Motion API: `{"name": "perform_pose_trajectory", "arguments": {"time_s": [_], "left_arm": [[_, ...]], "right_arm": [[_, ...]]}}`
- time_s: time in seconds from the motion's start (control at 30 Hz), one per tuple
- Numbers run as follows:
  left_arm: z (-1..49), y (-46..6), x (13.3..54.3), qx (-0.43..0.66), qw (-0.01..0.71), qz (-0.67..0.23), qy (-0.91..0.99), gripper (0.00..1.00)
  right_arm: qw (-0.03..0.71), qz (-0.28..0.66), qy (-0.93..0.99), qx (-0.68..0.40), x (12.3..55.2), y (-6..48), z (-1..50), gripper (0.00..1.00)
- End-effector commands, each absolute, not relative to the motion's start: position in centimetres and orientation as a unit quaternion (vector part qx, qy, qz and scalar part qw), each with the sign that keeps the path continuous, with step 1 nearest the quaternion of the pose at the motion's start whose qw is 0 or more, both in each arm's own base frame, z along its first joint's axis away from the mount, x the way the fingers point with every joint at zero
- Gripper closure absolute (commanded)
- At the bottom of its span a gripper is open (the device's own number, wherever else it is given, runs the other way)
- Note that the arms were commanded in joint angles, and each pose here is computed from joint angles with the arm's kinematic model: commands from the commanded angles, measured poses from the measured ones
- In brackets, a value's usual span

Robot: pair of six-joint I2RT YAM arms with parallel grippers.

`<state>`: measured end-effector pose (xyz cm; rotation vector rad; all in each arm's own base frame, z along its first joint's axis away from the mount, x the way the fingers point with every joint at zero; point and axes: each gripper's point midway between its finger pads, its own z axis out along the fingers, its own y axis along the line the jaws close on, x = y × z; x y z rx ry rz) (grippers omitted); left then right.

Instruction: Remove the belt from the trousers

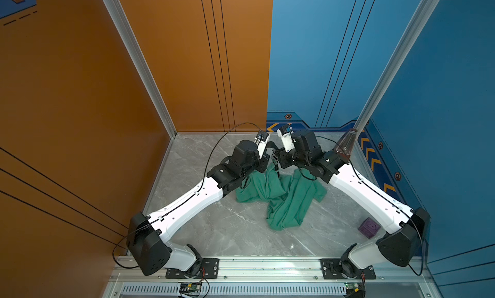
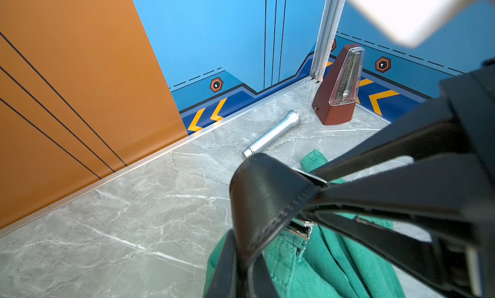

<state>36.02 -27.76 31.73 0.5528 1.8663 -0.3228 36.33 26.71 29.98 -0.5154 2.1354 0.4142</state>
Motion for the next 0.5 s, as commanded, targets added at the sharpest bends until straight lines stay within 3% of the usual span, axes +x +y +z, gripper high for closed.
{"name": "perform_pose_trajectory", "arguments": {"time_s": [0.0,0.13,0.2,0.33,0.4,0.47], "left_arm": [[36.7,-27.4,34.7,0.229,0.592,-0.181,0.751,1.0],[36.1,-27.6,34.8,0.236,0.587,-0.179,0.753,1.0],[35.7,-27.6,34.8,0.235,0.583,-0.179,0.757,1.0],[35.0,-27.7,35.0,0.237,0.577,-0.176,0.761,1.0],[34.7,-27.7,35.0,0.237,0.576,-0.174,0.763,1.0],[34.5,-27.7,35.1,0.237,0.575,-0.172,0.764,1.0]], "right_arm": [[0.411,0.171,0.875,-0.189,36.7,26.1,27.9,0.92],[0.412,0.177,0.874,-0.186,36.6,26.2,28.2,0.74],[0.415,0.179,0.873,-0.185,36.5,26.3,28.6,0.74],[0.423,0.185,0.868,-0.183,36.3,26.2,29.6,0.83],[0.428,0.186,0.865,-0.183,36.2,26.2,30.1,0.82],[0.43,0.185,0.865,-0.182,36.1,26.2,30.4,0.74]]}}
